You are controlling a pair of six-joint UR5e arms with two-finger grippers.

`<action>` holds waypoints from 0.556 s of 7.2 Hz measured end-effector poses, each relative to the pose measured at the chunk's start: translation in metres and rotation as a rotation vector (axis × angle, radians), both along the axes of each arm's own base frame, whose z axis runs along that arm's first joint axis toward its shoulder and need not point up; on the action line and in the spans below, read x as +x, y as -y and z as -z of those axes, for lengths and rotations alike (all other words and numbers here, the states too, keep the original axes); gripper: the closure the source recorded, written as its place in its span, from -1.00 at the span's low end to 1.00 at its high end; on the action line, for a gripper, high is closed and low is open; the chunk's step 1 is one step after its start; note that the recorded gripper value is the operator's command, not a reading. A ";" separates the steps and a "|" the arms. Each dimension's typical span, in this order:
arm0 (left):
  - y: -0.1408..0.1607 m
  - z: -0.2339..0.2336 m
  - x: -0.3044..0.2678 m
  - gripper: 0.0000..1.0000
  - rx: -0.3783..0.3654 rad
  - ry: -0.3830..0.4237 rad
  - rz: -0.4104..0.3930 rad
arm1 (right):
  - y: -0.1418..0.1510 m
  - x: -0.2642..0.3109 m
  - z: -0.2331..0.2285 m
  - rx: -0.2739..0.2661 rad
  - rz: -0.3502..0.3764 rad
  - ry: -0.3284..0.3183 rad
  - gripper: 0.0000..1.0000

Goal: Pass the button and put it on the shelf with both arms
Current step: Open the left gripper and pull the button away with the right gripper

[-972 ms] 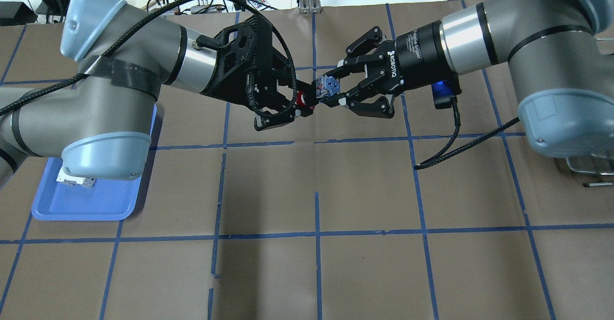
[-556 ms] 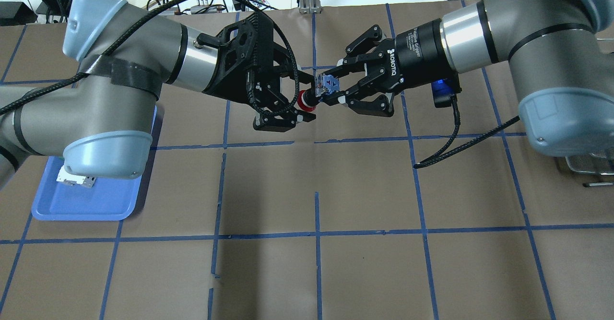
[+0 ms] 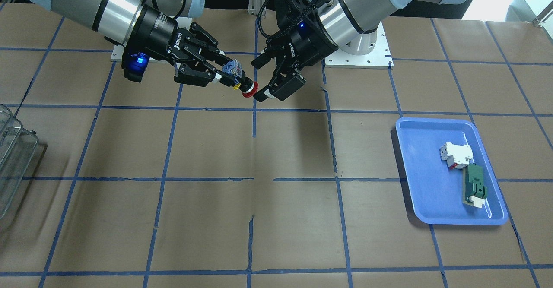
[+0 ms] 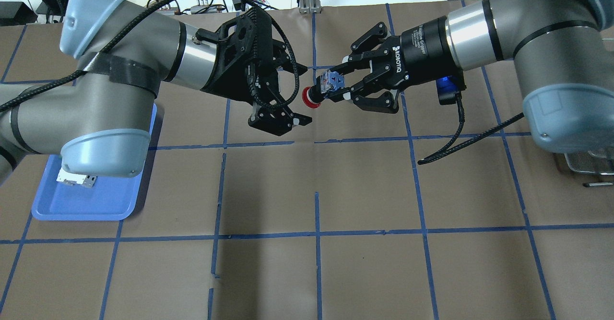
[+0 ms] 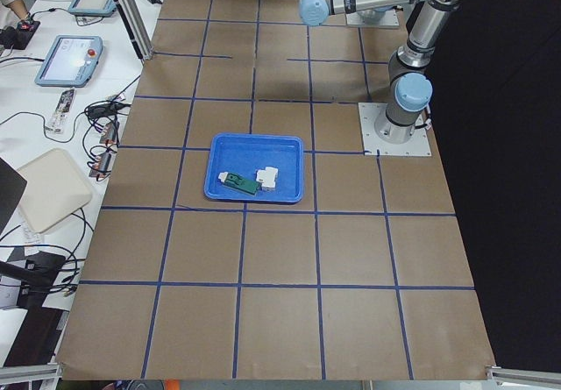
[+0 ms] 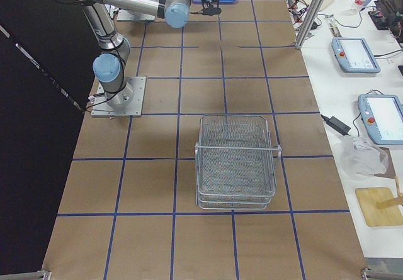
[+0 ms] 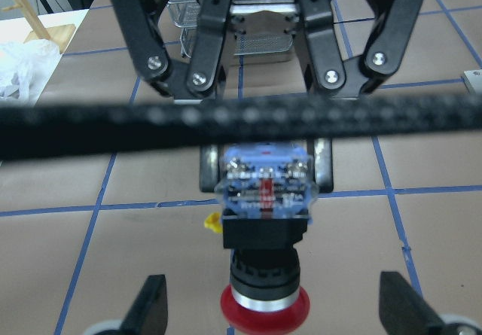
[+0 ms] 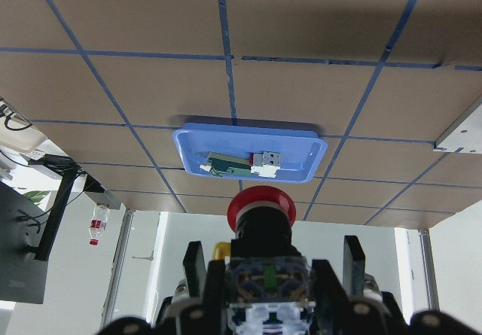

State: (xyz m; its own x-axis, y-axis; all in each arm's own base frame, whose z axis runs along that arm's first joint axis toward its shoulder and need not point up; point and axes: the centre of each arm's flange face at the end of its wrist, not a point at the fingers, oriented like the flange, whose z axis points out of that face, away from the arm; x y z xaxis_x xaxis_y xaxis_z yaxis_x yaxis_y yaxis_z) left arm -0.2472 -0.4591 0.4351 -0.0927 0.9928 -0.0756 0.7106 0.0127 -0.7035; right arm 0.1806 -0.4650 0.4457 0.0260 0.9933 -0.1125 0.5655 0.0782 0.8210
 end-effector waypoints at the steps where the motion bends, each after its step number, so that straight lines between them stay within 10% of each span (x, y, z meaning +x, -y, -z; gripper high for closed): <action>1: 0.002 0.004 0.005 -1.00 0.034 0.053 -0.060 | 0.004 -0.013 0.002 -0.034 0.000 -0.040 1.00; 4: 0.023 -0.008 0.028 -1.00 0.100 0.228 -0.315 | 0.014 -0.060 -0.001 -0.191 -0.058 -0.262 1.00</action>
State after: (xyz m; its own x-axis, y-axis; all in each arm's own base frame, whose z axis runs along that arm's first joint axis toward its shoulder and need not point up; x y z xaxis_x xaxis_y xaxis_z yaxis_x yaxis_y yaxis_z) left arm -0.2193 -0.4817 0.4430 -0.3860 0.9219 -0.0341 0.7987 0.3154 -0.5124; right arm 0.1205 -0.4795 0.4463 -0.0844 0.9526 -0.2921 0.7456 0.2549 0.6157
